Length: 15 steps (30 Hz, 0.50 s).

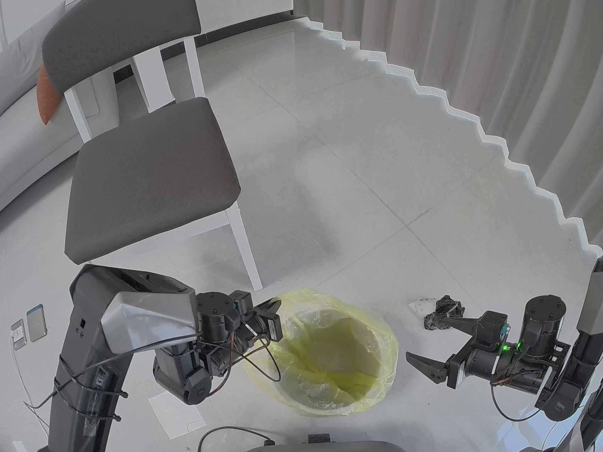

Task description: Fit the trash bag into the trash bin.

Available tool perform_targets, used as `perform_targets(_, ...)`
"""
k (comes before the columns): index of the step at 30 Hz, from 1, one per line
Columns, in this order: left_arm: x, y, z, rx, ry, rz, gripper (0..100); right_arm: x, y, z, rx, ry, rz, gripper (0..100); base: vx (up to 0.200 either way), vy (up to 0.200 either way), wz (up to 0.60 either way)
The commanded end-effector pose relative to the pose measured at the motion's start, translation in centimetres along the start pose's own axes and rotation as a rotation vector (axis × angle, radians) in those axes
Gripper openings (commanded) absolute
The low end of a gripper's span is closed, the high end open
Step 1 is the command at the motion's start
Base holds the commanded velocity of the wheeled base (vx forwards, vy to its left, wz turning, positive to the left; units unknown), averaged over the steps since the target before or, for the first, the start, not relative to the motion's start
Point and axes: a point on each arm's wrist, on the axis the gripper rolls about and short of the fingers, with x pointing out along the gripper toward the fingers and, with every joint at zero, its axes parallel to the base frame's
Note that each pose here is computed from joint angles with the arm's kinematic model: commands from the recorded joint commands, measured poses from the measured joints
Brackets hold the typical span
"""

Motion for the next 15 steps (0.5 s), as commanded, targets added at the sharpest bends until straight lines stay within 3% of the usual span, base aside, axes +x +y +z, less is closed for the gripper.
perform_targets(1, -0.6, 0.5, 2.6, -0.013, -0.076, 0.009, 0, 0.0, 0.0, 0.1, -0.001, -0.011, -0.001, 100, 0.0, 0.0, 0.0)
perform_targets(5, -0.7, 0.5, 2.0, -0.017, -0.058, 0.013, 0, 0.0, 0.0, 0.0, -0.001, -0.009, 0.0, 100, 0.0, 0.0, 0.0)
perform_targets(15, 0.8, -0.5, -4.0, -0.033, 0.075, 0.002, 0, 0.2, -0.1, -0.5, 0.004, 0.02, 0.001, 100, 0.0, 0.0, 0.0)
